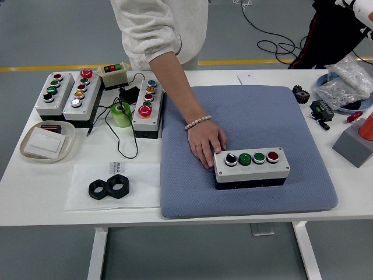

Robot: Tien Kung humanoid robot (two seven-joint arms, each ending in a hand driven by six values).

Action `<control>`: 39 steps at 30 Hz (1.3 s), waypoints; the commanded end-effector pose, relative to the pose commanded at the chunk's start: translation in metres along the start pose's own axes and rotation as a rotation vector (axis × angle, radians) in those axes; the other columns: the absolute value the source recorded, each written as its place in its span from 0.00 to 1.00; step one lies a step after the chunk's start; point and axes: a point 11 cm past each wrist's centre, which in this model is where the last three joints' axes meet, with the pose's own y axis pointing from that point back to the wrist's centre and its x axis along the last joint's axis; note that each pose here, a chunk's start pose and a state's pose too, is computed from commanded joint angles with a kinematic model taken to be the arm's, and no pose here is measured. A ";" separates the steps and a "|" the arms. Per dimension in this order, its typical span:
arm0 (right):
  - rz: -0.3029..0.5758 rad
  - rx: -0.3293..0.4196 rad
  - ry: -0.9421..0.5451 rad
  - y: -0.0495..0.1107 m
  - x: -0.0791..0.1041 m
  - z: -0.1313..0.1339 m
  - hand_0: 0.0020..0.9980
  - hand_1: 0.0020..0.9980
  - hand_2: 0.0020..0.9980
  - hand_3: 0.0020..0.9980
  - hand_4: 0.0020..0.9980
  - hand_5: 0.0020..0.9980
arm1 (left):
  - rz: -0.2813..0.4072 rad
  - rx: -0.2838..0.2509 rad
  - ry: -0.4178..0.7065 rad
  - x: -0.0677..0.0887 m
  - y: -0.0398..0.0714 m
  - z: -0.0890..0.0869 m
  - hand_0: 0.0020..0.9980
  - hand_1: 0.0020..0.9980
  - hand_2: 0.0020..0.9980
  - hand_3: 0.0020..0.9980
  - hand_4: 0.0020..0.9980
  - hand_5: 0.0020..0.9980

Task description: Pick up the button,place it on the desk,press the button,press the button

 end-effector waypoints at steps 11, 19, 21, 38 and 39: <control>-0.135 0.091 0.008 0.005 -0.030 -0.023 0.32 0.17 0.18 0.76 0.32 0.00 | 0.000 -0.005 0.003 0.000 0.000 0.002 0.74 0.92 0.99 0.94 0.61 1.00; -0.226 0.161 0.031 0.012 -0.042 -0.037 0.32 0.17 0.18 0.76 0.30 0.00 | 0.003 -0.012 0.005 0.002 0.000 0.004 0.74 0.92 0.99 0.94 0.61 1.00; -0.249 0.184 0.036 0.014 -0.044 -0.040 0.32 0.17 0.18 0.76 0.30 0.00 | 0.004 -0.013 0.006 0.002 0.000 0.005 0.74 0.92 0.99 0.94 0.61 1.00; -0.484 0.349 -0.100 0.022 -0.072 -0.054 0.31 0.17 0.18 0.78 0.30 0.00 | 0.007 -0.024 0.006 0.003 0.000 0.010 0.74 0.91 0.99 0.94 0.61 1.00; -0.487 0.353 -0.108 0.022 -0.072 -0.055 0.31 0.17 0.18 0.78 0.30 0.00 | 0.007 -0.024 0.006 0.003 0.000 0.010 0.74 0.91 0.99 0.94 0.61 1.00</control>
